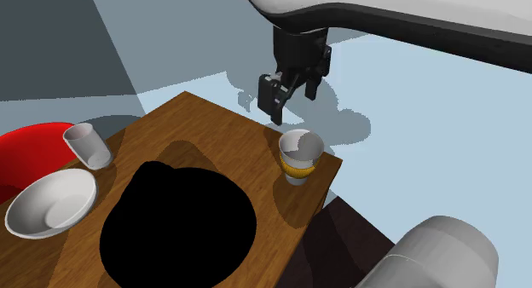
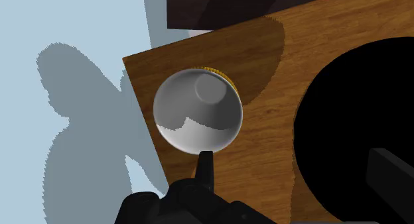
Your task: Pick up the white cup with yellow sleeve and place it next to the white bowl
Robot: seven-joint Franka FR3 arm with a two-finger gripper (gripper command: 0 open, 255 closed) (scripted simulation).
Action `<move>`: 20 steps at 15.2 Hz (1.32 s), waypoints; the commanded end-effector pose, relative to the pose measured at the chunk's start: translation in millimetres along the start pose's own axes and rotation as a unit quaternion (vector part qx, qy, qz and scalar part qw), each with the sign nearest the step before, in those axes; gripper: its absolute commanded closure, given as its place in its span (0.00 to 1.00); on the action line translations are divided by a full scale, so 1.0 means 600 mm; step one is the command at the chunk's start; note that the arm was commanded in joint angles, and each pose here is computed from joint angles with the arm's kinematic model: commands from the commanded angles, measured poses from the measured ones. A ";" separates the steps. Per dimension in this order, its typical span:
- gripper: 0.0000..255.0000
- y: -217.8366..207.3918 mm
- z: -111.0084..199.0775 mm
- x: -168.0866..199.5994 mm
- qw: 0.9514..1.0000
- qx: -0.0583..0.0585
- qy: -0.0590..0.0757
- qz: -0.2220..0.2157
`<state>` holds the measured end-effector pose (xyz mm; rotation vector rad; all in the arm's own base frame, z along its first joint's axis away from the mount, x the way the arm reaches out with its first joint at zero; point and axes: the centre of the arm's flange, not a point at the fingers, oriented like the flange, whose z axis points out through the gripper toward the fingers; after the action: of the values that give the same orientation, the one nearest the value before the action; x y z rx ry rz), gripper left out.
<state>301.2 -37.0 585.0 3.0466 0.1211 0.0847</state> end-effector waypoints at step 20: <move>0.00 0.019 0.339 0.051 0.998 -0.021 -0.027 0.045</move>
<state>344.4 -63.7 390.9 3.0086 -0.0221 0.0099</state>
